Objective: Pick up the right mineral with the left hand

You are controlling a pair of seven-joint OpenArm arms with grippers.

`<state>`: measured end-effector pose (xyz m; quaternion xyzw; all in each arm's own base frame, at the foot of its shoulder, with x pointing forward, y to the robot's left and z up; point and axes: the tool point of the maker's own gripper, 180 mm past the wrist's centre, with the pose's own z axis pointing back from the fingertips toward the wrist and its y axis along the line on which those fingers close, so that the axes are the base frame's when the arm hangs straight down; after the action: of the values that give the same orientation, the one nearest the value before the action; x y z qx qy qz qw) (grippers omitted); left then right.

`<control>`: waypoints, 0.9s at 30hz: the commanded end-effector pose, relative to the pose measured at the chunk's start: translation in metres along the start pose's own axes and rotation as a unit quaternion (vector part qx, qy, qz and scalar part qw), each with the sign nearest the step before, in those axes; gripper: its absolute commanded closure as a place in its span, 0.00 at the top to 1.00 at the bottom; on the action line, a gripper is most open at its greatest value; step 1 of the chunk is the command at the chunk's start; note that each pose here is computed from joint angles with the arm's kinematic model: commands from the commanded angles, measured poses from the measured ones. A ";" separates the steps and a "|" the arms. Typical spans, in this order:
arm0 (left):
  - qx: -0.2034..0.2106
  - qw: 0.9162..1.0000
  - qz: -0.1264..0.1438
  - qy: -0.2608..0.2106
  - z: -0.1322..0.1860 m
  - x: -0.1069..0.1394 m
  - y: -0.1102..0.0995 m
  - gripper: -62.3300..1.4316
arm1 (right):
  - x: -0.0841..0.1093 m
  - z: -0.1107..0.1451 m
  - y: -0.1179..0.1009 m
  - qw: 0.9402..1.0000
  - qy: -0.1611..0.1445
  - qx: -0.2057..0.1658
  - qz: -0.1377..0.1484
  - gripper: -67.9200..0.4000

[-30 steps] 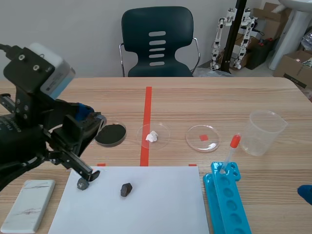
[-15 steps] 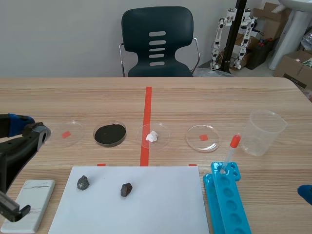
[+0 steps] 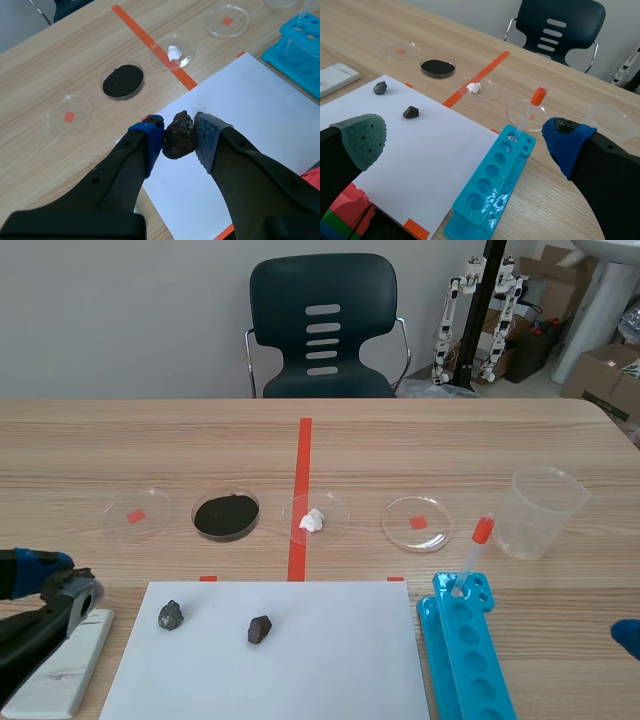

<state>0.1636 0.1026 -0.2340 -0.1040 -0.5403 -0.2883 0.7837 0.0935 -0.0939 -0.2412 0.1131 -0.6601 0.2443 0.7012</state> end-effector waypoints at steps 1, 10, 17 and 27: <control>-0.008 1.000 0.004 -0.014 -0.001 0.009 -0.005 0.20 | 0.010 -0.004 -0.004 1.000 -0.020 -0.003 0.005 1.00; -0.015 1.000 0.004 -0.014 -0.001 0.009 -0.008 0.20 | 0.010 -0.004 -0.004 1.000 -0.020 -0.003 0.005 1.00; -0.015 1.000 0.004 -0.014 -0.001 0.009 -0.007 0.20 | 0.010 -0.004 -0.004 1.000 -0.020 -0.003 0.005 1.00; -0.015 1.000 0.004 -0.014 -0.001 0.009 -0.007 0.20 | 0.010 -0.004 -0.004 1.000 -0.020 -0.003 0.005 1.00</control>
<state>0.1608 0.0990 -0.2360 -0.1133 -0.5337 -0.2931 0.7851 0.0941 -0.0939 -0.2410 0.1128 -0.6609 0.2445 0.7005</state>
